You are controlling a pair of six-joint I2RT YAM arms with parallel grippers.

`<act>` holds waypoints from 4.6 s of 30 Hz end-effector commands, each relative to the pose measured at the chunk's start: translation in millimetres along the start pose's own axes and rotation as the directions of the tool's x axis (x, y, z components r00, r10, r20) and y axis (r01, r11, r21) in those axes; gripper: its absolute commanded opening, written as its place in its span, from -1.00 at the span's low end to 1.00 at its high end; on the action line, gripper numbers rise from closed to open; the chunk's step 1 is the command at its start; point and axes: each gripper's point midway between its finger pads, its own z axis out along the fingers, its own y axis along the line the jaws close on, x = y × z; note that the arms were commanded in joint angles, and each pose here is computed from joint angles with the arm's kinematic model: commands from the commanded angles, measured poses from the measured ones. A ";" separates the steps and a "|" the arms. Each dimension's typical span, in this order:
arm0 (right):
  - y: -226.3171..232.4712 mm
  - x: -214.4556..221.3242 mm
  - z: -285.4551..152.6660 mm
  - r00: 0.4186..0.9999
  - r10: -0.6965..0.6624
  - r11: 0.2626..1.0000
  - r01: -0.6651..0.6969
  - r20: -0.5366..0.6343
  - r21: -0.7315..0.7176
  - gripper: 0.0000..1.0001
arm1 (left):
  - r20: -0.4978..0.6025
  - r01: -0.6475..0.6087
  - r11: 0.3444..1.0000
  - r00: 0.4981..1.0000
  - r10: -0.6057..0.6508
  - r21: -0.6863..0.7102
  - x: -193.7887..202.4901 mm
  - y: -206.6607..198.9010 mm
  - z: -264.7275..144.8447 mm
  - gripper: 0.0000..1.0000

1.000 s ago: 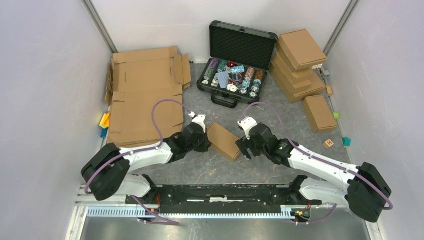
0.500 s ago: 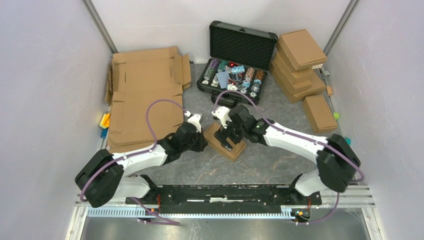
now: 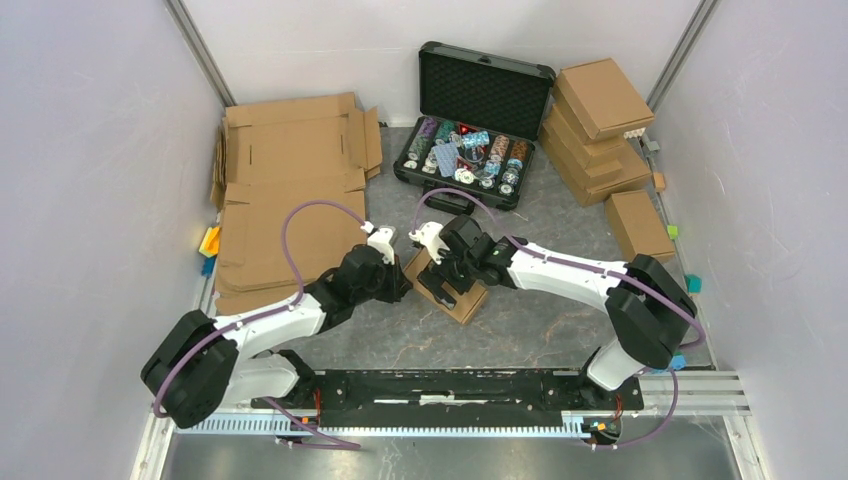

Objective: Fold the paper box

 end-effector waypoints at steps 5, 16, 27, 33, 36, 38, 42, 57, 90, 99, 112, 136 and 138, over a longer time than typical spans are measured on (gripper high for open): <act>6.3 12.7 -5.7 0.996 0.074 0.997 -0.074 -0.040 0.005 0.96 | -0.022 -0.050 0.996 0.998 0.052 0.071 0.1 -9.2 9.0 -0.80; -16.2 36.0 -42.7 0.938 0.312 0.950 -0.311 0.148 -0.037 0.96 | -0.122 0.040 0.994 0.992 -0.027 0.105 25.4 -14.5 18.2 -0.77; -37.4 69.9 -82.9 0.747 0.566 0.788 -0.614 0.348 0.036 0.96 | -0.025 0.083 0.987 0.996 -0.080 0.137 -12.8 -25.4 2.4 -0.18; -28.7 76.2 -91.9 0.450 0.778 0.550 -0.826 0.439 -0.126 0.96 | 0.027 0.085 0.988 0.996 -0.089 0.130 -46.0 -20.9 4.7 0.26; -26.3 76.3 -93.1 0.367 0.813 0.489 -0.851 0.451 -0.189 0.96 | -0.016 0.050 0.989 0.999 -0.049 0.138 -56.0 -23.2 16.7 0.35; -23.7 78.7 -90.4 0.345 0.830 0.466 -0.860 0.438 -0.205 0.96 | -0.073 0.034 0.991 0.997 -0.024 0.130 -53.0 -21.2 28.6 0.34; -10.2 87.5 -77.1 0.307 0.881 0.408 -0.878 0.360 -0.249 0.96 | -0.123 0.060 0.982 0.992 -0.038 0.180 -53.3 -25.5 44.1 0.30; 8.4 93.8 -56.5 0.161 0.943 0.260 -0.901 0.290 -0.346 0.96 | -0.280 0.235 0.952 0.944 -0.176 0.196 -23.4 0.1 65.7 -0.50; -33.6 72.5 -78.1 -0.061 0.870 0.152 -0.911 0.489 -0.383 0.07 | -0.038 0.144 0.935 0.990 -0.139 0.324 -60.1 -21.1 28.8 0.47; -99.1 73.8 -148.0 0.036 0.690 0.228 -0.959 0.723 -0.170 0.05 | 0.155 0.104 0.938 0.974 -0.163 0.329 -84.0 -22.9 0.3 0.63; -178.6 94.5 -229.8 0.097 0.688 0.187 -0.981 0.719 -0.046 -0.02 | 0.145 0.123 0.902 0.969 -0.199 0.414 -85.9 -43.0 -6.8 0.61; -259.2 193.8 -337.9 -0.179 0.215 -0.252 -0.960 0.960 -0.122 -0.04 | 0.142 0.119 0.905 0.971 -0.191 0.408 -83.4 -45.0 -4.4 0.61; -269.0 192.9 -333.7 -0.206 0.203 -0.231 -0.960 0.957 -0.158 -0.06 | 0.143 0.117 0.905 0.971 -0.190 0.408 -83.1 -45.2 -5.0 0.61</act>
